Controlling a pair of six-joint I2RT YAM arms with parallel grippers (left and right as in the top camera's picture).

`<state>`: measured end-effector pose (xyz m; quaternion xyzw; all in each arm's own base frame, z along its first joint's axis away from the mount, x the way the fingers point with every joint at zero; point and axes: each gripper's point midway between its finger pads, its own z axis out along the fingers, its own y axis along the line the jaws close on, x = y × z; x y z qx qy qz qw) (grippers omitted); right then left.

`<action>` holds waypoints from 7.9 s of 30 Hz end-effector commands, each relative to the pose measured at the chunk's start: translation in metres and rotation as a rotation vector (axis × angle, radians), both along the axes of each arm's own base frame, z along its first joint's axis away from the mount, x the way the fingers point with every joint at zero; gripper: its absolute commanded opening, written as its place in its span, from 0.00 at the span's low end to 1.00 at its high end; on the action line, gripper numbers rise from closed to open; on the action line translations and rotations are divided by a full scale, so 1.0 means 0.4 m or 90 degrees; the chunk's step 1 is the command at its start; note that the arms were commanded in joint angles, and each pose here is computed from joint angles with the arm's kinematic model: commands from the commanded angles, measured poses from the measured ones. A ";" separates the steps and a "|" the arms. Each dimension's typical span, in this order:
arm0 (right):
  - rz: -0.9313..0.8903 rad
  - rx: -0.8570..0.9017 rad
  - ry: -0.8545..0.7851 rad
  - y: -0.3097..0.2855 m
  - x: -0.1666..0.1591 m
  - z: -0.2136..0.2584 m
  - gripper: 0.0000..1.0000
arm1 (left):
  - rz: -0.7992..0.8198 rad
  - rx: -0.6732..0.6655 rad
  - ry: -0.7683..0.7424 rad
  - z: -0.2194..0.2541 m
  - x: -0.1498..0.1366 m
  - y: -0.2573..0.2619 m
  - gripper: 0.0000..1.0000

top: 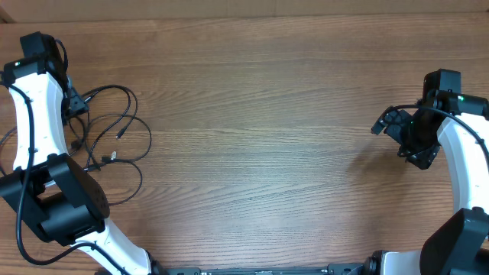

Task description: Untangle cables

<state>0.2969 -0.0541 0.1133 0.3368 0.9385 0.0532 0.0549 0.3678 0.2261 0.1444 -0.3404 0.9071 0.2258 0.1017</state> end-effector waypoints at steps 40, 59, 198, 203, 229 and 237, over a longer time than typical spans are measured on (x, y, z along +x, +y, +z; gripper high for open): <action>0.234 0.028 -0.011 0.216 0.003 0.008 1.00 | -0.357 -0.374 0.229 -0.024 -0.119 -0.650 0.88; 0.234 0.034 0.021 0.220 -0.065 0.000 1.00 | -0.494 -0.343 0.173 0.002 -0.290 -0.758 0.89; 0.278 -0.267 -0.904 0.185 -0.128 0.143 1.00 | -0.514 -0.144 -0.641 0.062 -0.339 -0.647 1.00; 0.278 -0.267 -0.904 0.185 -0.128 0.143 1.00 | -0.503 -0.084 -0.771 0.096 -0.320 -0.624 0.99; 0.278 -0.267 -0.904 0.185 -0.128 0.143 1.00 | -0.604 -0.007 -0.795 0.032 -0.309 -0.638 0.99; 0.278 -0.267 -0.904 0.185 -0.128 0.143 1.00 | -0.603 -0.007 -0.794 0.032 -0.309 -0.638 0.99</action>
